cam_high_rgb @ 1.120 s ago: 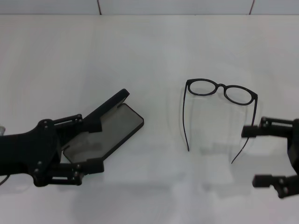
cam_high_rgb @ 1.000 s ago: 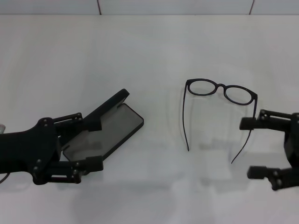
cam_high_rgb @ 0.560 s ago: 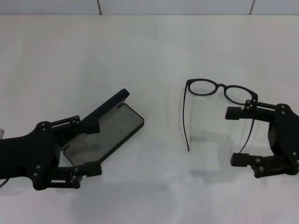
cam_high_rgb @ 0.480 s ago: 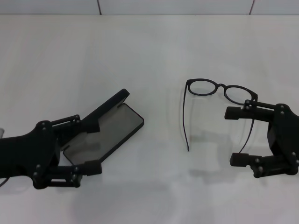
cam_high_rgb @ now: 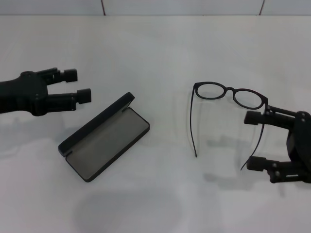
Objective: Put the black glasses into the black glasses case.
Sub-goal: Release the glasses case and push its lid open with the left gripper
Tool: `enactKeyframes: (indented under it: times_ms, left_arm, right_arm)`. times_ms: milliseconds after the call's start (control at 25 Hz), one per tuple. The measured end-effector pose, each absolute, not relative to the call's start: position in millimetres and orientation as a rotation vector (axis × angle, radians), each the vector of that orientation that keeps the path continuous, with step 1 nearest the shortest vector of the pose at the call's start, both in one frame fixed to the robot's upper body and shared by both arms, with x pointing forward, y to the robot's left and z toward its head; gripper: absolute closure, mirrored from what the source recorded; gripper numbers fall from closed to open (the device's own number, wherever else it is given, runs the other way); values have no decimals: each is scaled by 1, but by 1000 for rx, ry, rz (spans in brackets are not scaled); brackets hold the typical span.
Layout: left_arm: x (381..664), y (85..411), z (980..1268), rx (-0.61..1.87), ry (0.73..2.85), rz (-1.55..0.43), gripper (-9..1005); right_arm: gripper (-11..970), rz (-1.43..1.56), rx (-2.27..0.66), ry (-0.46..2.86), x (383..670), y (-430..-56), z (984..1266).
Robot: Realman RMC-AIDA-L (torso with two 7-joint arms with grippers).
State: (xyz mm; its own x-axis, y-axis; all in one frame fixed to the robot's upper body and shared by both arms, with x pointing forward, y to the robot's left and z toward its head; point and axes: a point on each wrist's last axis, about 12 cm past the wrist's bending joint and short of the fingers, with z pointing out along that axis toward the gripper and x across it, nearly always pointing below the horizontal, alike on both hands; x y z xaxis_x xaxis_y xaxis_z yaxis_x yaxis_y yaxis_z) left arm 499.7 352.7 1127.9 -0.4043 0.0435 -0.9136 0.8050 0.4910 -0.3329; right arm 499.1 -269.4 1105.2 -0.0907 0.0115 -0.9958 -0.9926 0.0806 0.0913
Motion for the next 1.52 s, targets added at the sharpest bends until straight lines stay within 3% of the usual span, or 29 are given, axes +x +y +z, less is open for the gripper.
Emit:
enactKeyframes:
  times_ms: [160,320,520,1000,1360,1520]
  left_arm:
    - [516,346,1158,739,2079,-902,152]
    - [522,311,1184,826,2310,-720,157]
    - [530,271,1188,850,2492,-586,164]
    - [546,256,1154,770,2608,-485,181]
    - [545,242,1151,854,2567,-436,193]
    - [545,241,1151,862,2561,-434,354]
  right_arm:
    - [100,1205,-1066,1337,493,-275,1100]
    - [101,1190,-1048,1350,491,-278,1097]
    - [102,1174,-1031,1334,491,-278,1095]
    - [106,1155,-1014,1325,492,-278,1095]
    - [108,1149,-1010,1331,492,-278,1095]
    - [109,1154,-1004,1334,492,-278,1094]
